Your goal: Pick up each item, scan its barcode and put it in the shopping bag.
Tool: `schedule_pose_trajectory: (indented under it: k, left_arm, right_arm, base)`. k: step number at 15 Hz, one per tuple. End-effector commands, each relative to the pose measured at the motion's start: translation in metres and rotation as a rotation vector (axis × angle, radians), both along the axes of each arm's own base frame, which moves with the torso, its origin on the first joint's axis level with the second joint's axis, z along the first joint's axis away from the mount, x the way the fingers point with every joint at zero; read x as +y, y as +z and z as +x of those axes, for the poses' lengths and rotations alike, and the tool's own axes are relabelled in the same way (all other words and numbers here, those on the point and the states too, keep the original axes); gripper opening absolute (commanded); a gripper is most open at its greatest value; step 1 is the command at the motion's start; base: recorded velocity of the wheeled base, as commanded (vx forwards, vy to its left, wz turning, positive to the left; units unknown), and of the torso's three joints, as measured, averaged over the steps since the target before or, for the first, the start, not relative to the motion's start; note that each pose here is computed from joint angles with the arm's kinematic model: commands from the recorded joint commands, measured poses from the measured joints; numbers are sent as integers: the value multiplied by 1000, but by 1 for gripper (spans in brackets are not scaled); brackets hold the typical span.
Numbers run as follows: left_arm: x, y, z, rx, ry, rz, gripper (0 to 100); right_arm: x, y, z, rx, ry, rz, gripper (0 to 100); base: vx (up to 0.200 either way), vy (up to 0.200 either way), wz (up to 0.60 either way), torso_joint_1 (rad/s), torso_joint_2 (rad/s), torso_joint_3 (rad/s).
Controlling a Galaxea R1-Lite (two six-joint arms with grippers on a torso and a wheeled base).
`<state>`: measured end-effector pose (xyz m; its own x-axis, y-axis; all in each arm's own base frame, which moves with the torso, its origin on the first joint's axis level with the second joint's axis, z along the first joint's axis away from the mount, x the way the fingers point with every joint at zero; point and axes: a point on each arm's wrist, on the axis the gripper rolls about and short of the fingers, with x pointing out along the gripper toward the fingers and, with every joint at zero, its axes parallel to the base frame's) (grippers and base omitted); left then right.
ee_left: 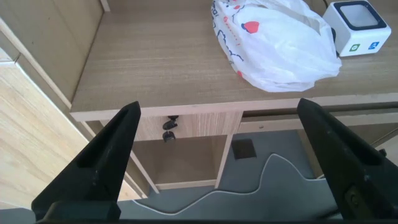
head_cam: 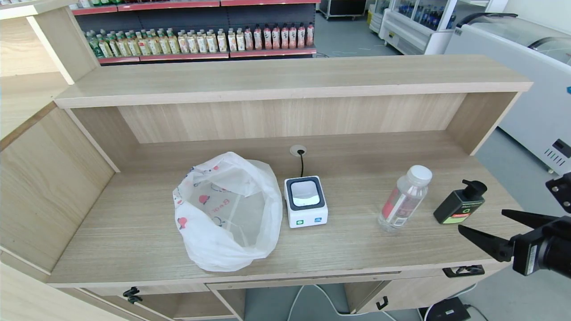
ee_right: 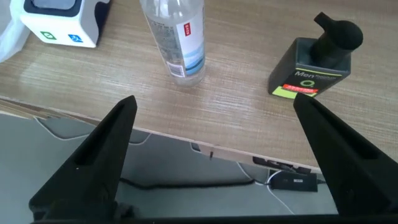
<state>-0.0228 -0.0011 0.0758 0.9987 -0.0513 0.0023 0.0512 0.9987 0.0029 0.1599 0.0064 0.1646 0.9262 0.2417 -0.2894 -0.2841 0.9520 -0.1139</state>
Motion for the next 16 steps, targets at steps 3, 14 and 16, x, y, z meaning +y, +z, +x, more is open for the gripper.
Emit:
schedule_pose_trajectory:
  k: [3, 14, 16]
  left_arm:
    - [0, 0, 0, -1, -1, 0, 100]
    - [0, 0, 0, -1, 1, -1, 100]
    - [0, 0, 0, -1, 1, 0, 100]
  right_arm:
    - [1, -20, 30, 34, 20, -13, 100]
    - [22, -57, 90, -31, 282, -11, 100]
    - [23, -62, 99, -48, 290, -25, 100]
  base:
    - [0, 0, 0, 0, 0, 0]
    - [0, 0, 0, 0, 0, 0]
    - [0, 0, 0, 0, 0, 0]
